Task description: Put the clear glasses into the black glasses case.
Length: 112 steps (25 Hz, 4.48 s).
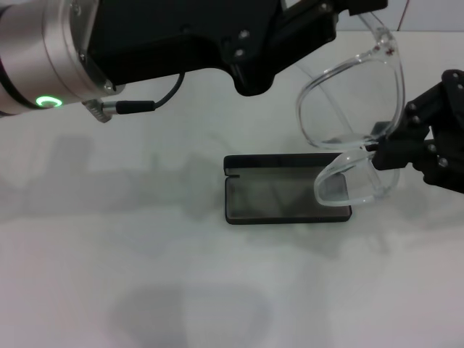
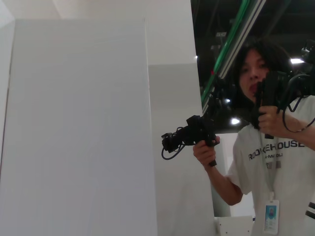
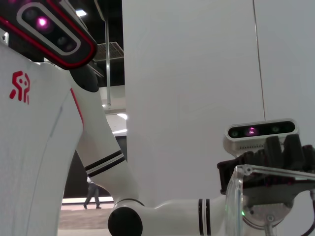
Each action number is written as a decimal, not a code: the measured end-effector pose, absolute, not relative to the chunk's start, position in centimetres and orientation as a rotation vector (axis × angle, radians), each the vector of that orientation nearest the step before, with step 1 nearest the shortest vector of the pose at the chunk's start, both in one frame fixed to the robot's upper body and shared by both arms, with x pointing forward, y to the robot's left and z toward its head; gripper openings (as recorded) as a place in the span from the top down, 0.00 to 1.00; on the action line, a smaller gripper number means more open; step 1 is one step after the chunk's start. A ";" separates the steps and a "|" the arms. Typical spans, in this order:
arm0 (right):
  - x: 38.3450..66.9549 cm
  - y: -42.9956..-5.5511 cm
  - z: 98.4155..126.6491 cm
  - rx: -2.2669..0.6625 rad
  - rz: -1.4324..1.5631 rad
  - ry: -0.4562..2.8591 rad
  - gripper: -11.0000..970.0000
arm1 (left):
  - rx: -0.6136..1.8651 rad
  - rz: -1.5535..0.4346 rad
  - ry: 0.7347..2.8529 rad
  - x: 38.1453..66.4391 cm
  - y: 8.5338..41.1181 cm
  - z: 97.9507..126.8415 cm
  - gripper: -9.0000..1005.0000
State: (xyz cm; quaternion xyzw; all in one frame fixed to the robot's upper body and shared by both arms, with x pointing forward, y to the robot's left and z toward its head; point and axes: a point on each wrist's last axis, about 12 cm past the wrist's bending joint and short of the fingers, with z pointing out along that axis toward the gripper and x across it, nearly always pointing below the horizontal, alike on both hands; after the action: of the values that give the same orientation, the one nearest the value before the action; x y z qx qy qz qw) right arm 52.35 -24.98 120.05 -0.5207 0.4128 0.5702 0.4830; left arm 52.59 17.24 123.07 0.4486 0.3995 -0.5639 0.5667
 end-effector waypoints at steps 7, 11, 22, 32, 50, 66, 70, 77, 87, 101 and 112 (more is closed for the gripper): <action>52.4 -24.9 120.1 -1.263 1.390 0.990 0.92 | 1.049 -1.332 0.956 52.6 17.3 122.7 0.92; 52.3 -25.0 120.2 -1.257 1.391 0.979 0.92 | 1.048 -1.337 0.962 52.7 17.3 122.6 0.92; 52.2 -25.1 120.1 -1.245 1.393 0.975 0.92 | 1.061 -1.354 0.972 52.4 17.0 122.2 0.92; 52.2 -25.2 120.0 -1.231 1.396 0.971 0.92 | 1.075 -1.371 0.974 52.1 16.8 122.1 0.92; 51.9 -25.4 119.5 -1.213 1.391 0.969 0.92 | 1.021 -1.316 0.974 52.6 18.2 122.2 0.92; 50.4 -24.6 120.0 -1.368 1.302 0.785 0.92 | 0.628 -1.168 1.106 55.4 25.6 119.3 0.92; 50.1 -23.7 121.1 -1.441 1.271 0.685 0.92 | 0.610 -1.194 1.158 56.2 24.7 118.5 0.92; 50.4 -22.8 122.7 -1.479 1.214 0.554 0.92 | 0.638 -1.272 1.246 57.0 22.8 117.5 0.92; 51.5 -22.9 123.0 -1.437 1.159 0.526 0.92 | 0.776 -1.392 1.266 56.5 19.3 117.4 0.92; 52.8 -23.3 122.4 -1.373 1.185 0.586 0.92 | 0.826 -1.428 1.212 56.9 18.2 118.7 0.92; 53.1 -23.3 122.2 -1.370 1.174 0.610 0.92 | 0.850 -1.460 1.166 56.5 18.2 119.1 0.92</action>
State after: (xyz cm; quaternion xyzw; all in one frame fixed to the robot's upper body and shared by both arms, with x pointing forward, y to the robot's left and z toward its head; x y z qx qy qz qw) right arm 53.06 -23.28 122.22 -0.5860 0.2610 0.5022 0.5799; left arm 56.45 18.21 119.13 0.3543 0.4860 -0.6084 0.5177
